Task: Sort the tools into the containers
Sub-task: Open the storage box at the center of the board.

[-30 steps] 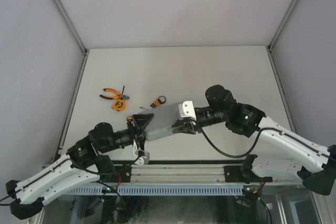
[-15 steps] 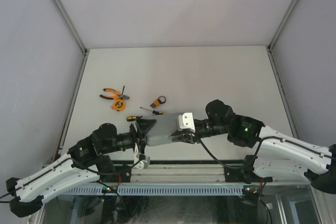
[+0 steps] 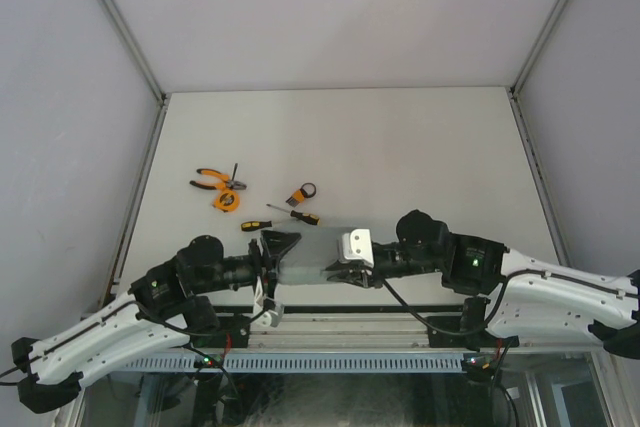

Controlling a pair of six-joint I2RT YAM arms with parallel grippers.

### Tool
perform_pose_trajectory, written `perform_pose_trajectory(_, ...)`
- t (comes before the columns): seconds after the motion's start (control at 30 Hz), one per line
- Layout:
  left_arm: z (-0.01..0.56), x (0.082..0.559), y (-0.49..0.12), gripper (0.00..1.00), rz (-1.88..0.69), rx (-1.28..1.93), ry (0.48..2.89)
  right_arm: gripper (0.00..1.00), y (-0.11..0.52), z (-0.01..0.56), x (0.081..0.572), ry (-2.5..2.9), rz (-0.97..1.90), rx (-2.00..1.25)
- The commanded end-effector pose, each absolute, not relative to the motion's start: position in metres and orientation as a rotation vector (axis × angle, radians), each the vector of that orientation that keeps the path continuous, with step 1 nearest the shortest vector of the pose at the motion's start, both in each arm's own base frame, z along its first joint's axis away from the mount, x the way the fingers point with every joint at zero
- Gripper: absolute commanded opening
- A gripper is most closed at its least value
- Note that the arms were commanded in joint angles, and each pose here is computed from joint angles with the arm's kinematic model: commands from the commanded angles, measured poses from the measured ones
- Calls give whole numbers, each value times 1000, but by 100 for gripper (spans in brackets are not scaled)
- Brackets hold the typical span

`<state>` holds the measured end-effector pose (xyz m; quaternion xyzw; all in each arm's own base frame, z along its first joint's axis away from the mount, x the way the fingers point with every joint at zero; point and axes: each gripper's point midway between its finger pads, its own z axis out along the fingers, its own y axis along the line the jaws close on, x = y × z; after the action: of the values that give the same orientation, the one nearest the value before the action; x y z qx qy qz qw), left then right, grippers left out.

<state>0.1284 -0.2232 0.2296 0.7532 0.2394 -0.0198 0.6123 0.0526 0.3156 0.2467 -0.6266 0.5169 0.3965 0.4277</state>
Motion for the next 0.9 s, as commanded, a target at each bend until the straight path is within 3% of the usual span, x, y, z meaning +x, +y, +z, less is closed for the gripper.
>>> perform_pose_trajectory(0.0,339,171,-195,0,205,1310,599,18,294,204,-18,1442,1240,-1790)
perform_pose_trajectory(0.87,330,185,-191,0,244,1323,699,17,312,194,-49,1423,1208,-1791)
